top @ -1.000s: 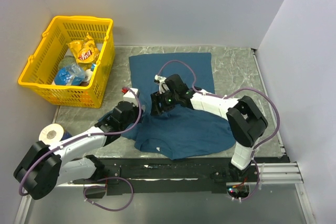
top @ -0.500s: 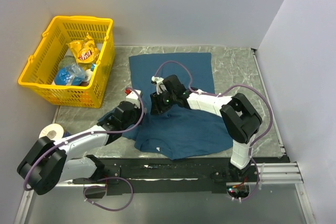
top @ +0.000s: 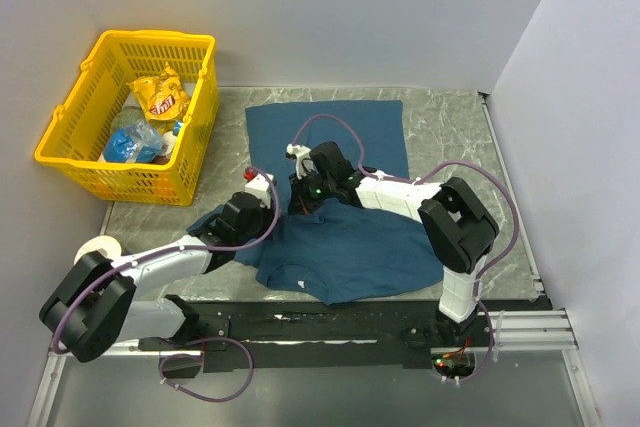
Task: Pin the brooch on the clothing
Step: Pin the brooch to the clothes.
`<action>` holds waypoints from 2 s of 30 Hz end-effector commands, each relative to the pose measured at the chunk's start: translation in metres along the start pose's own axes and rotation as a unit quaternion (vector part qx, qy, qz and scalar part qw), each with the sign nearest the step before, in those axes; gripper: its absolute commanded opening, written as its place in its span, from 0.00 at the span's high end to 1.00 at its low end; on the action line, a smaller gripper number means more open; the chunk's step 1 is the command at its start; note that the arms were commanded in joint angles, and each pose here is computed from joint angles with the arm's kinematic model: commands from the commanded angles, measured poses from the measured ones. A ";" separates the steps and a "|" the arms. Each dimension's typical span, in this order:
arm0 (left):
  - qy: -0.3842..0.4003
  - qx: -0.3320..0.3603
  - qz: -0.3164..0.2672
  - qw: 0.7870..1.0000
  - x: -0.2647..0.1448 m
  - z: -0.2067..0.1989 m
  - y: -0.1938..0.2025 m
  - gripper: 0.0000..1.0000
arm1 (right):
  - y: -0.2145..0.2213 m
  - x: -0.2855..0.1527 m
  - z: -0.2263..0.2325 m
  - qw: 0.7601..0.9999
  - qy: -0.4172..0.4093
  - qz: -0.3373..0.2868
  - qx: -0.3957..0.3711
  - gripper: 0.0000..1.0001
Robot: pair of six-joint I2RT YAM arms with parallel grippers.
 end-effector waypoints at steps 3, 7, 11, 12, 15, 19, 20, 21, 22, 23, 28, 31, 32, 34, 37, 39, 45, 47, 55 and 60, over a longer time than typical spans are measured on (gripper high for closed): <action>0.040 -0.013 -0.047 0.998 -0.001 -0.018 -0.027 0.99 | -0.014 0.005 0.007 0.999 -0.032 -0.025 -0.013 1.00; 0.054 -0.029 -0.061 0.996 0.000 -0.023 -0.032 0.99 | -0.014 0.004 0.009 0.999 -0.036 -0.026 -0.012 1.00; 0.074 -0.044 -0.075 0.994 -0.003 -0.028 -0.037 0.99 | -0.012 0.004 0.006 0.999 -0.028 -0.022 -0.007 1.00; 0.080 -0.051 -0.081 0.992 -0.004 -0.028 -0.037 0.99 | -0.012 0.003 0.005 0.999 -0.027 -0.023 -0.005 1.00; 0.092 -0.059 -0.087 0.990 -0.007 -0.029 -0.038 0.99 | -0.012 0.003 0.003 0.999 -0.023 -0.025 0.001 1.00; 0.096 -0.066 -0.092 0.989 -0.010 -0.025 -0.038 0.99 | -0.011 -0.002 0.001 0.999 -0.029 -0.028 0.017 1.00; 0.109 -0.067 -0.089 0.988 -0.012 -0.027 -0.037 0.99 | -0.015 -0.003 -0.001 0.999 -0.030 -0.039 0.017 1.00; 0.110 -0.072 -0.088 0.987 -0.013 -0.024 -0.035 0.99 | -0.015 -0.004 -0.003 0.998 -0.032 -0.042 0.020 1.00; 0.120 -0.075 -0.093 0.986 -0.015 -0.025 -0.036 0.99 | -0.015 -0.005 -0.002 0.998 -0.039 -0.044 0.020 1.00; 0.132 -0.077 -0.098 0.983 -0.016 -0.026 -0.037 0.99 | -0.013 -0.006 -0.003 0.998 -0.042 -0.044 0.024 1.00; 0.152 -0.092 -0.096 0.979 -0.018 -0.023 -0.034 0.99 | -0.013 -0.008 -0.001 0.996 -0.058 -0.054 0.028 1.00; 0.153 -0.089 -0.091 0.980 -0.016 -0.024 -0.034 0.99 | -0.014 -0.008 0.000 0.996 -0.062 -0.057 0.030 1.00; 0.148 -0.089 -0.091 0.981 -0.016 -0.023 -0.035 0.99 | -0.015 -0.010 -0.001 0.996 -0.060 -0.060 0.029 1.00; 0.113 -0.088 -0.089 0.986 -0.015 -0.014 -0.033 0.99 | -0.017 -0.012 0.000 0.996 -0.057 -0.063 0.029 1.00; 0.066 -0.080 -0.079 0.991 -0.014 -0.004 -0.031 0.99 | -0.019 -0.017 -0.002 0.995 -0.058 -0.072 0.033 1.00; 0.048 -0.072 -0.080 0.993 -0.013 0.000 -0.032 0.99 | -0.021 -0.019 -0.001 0.995 -0.065 -0.074 0.032 1.00; 0.034 -0.069 -0.078 0.994 -0.010 0.004 -0.031 0.99 | -0.027 -0.024 0.003 0.993 -0.076 -0.083 0.030 1.00; 0.028 -0.070 -0.077 0.994 -0.008 0.005 -0.031 0.99 | -0.029 -0.026 0.006 0.993 -0.082 -0.085 0.028 1.00; 0.048 -0.068 -0.068 0.994 -0.001 -0.002 -0.033 0.99 | -0.030 -0.025 0.007 0.992 -0.087 -0.083 0.029 1.00; 0.055 -0.070 -0.073 0.993 -0.001 -0.006 -0.038 0.99 | -0.028 -0.022 0.005 0.992 -0.090 -0.080 0.033 1.00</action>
Point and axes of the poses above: each gripper's point midway between its finger pads, its own x axis out along the fingers, its own z axis along the line the jaws close on, y = z × x, the point moved 6 cm from there along -x, back along the fingers, and after that the axes turned 9 degrees about -x, right-handed, at the moved point
